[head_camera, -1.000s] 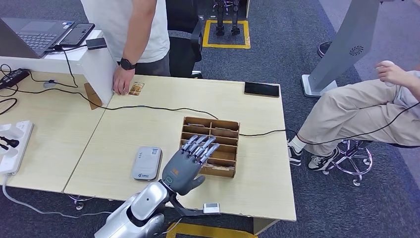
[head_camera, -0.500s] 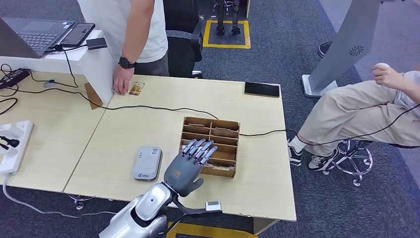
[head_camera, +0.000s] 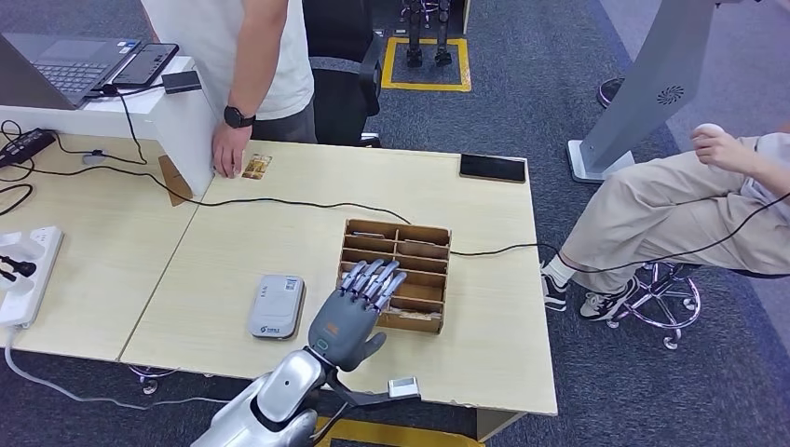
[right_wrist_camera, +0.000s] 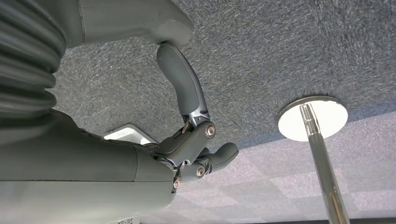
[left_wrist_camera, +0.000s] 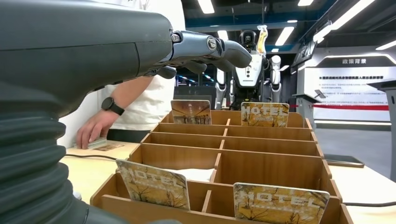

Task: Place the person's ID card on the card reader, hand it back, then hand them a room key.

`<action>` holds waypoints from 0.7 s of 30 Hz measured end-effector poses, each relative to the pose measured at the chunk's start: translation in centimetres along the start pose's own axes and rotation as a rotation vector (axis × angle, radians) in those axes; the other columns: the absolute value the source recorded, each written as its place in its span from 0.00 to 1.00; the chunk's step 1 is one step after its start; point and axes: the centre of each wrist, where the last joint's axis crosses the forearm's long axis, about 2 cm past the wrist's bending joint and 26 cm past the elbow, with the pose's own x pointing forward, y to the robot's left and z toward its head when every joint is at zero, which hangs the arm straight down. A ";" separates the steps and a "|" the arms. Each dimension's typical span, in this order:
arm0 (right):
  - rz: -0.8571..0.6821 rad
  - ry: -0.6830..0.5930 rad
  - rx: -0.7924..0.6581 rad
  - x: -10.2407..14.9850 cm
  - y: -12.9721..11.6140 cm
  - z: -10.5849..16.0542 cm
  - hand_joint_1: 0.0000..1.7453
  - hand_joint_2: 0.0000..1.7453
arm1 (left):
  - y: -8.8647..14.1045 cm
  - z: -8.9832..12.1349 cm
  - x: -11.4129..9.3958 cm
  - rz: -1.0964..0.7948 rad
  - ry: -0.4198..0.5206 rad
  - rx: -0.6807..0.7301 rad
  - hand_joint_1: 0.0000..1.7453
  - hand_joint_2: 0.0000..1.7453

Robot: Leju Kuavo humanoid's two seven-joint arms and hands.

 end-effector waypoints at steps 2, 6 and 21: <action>0.000 0.000 0.000 0.0 0.0 0.0 0.00 1.00 | -0.1 0.1 0.0 -0.002 0.004 -0.001 0.10 1.00; -0.001 -0.008 -0.003 0.0 0.0 0.0 0.00 1.00 | -0.4 0.4 0.0 -0.015 0.006 -0.010 0.09 1.00; 0.000 -0.014 -0.003 0.0 -0.1 0.0 0.00 1.00 | -1.3 0.7 0.1 -0.094 0.007 -0.029 0.08 1.00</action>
